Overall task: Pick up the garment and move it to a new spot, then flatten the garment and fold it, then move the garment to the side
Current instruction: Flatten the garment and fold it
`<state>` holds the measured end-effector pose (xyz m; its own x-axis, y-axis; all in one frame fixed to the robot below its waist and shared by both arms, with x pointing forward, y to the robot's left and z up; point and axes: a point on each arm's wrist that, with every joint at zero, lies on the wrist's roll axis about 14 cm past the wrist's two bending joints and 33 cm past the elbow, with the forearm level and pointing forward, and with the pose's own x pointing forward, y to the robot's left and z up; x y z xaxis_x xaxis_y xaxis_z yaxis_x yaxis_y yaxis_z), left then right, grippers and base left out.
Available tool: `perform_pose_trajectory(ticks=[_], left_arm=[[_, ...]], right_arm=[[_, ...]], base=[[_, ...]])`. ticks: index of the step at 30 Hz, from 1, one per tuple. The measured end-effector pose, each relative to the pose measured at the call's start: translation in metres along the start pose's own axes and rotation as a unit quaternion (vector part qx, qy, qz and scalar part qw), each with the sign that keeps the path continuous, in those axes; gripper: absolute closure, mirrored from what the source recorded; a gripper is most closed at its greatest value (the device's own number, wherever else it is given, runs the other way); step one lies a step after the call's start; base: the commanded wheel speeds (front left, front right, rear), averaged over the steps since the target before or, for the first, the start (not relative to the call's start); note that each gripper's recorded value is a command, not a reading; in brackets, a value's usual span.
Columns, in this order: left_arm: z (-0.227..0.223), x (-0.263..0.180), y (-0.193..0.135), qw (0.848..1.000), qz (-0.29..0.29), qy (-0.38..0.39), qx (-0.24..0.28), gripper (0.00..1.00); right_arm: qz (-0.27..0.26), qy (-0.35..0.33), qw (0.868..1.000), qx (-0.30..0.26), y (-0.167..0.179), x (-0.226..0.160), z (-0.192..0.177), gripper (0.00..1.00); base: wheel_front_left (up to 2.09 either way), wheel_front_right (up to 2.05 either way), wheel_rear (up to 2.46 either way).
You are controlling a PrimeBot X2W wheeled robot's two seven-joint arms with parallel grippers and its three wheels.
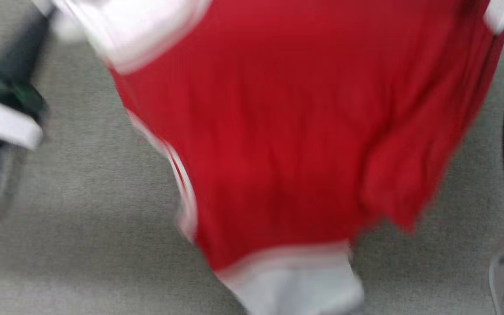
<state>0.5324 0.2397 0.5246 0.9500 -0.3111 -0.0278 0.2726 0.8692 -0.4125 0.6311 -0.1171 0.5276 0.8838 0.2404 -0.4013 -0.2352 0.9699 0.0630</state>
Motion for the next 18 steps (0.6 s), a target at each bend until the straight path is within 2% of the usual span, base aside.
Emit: perform_pose_trajectory(ticks=[3,6,12,15,17,18], left_arm=[[0.054,0.034,0.008,0.998,0.0,-0.058,0.011,1.0],[0.109,0.062,0.008,0.992,-0.005,-0.127,0.002,1.0],[0.197,0.088,-0.01,0.968,-0.038,-0.247,-0.016,1.0],[0.206,0.089,-0.025,0.962,-0.063,-0.262,-0.034,1.0],[0.195,0.09,-0.03,0.965,-0.07,-0.248,-0.036,1.0],[0.166,0.089,-0.029,0.973,-0.069,-0.214,-0.048,1.0]], right_arm=[[-0.027,-0.073,0.997,0.013,-0.016,0.002,0.051,1.0],[-0.049,-0.119,0.991,0.02,-0.03,0.006,0.084,1.0],[-0.1,-0.213,0.972,0.019,-0.06,-0.001,0.133,1.0],[-0.117,-0.233,0.965,0.016,-0.07,-0.002,0.137,1.0],[-0.118,-0.214,0.97,0.015,-0.07,0.006,0.12,1.0],[-0.118,-0.186,0.975,0.017,-0.071,0.014,0.093,1.0]], base=[[0.0,0.0,0.0],[0.0,0.0,0.0],[0.0,0.0,0.0],[0.0,0.0,0.0],[0.0,0.0,0.0],[0.0,0.0,0.0]])
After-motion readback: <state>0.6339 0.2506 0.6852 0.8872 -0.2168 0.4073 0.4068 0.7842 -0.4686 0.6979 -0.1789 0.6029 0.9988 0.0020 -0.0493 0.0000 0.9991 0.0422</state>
